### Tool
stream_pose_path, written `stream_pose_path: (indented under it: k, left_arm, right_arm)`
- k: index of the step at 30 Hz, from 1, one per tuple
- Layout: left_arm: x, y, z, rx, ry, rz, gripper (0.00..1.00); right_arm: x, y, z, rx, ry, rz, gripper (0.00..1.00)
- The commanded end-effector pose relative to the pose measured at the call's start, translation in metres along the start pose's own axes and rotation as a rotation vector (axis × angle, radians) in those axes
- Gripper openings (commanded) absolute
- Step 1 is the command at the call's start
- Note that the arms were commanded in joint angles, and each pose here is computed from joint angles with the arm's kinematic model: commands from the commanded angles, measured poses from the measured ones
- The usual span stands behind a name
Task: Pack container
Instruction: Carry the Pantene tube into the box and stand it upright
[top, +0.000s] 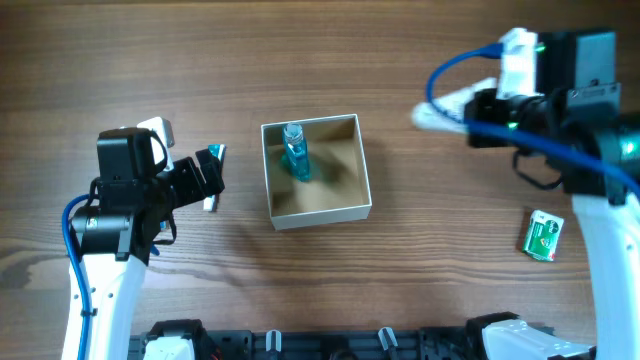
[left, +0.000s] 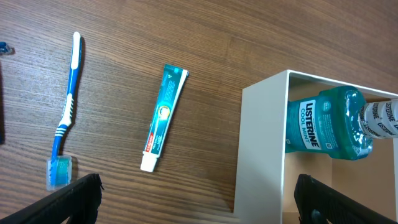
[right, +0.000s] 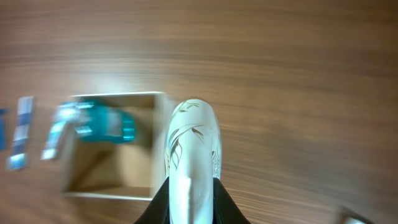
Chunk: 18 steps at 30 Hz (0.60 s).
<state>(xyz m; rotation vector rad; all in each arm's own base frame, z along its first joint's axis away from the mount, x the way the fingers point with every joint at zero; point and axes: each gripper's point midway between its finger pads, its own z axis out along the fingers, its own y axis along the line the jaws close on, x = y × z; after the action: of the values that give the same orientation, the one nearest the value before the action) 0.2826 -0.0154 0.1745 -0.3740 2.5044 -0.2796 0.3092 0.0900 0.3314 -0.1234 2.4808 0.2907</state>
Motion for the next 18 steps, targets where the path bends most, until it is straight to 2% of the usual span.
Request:
stream_pose_path:
  k: [1,10,18]
  left_arm:
    - [-0.003,-0.01,-0.003,0.044,-0.004,0.001,1.0]
    - [-0.003,-0.01,-0.003,0.044,-0.004,0.001,1.0]
    - [-0.004,-0.01,-0.003,0.044,-0.004,0.001,1.0]
  right_arm:
    - [-0.005,0.042,0.007,-0.042,0.006,0.018,0.04]
    - [0.022,0.091,0.09,-0.023,0.204,-0.105,0.04]
    - [0.023,0.095,0.146,0.015,0.249,-0.108,0.04]
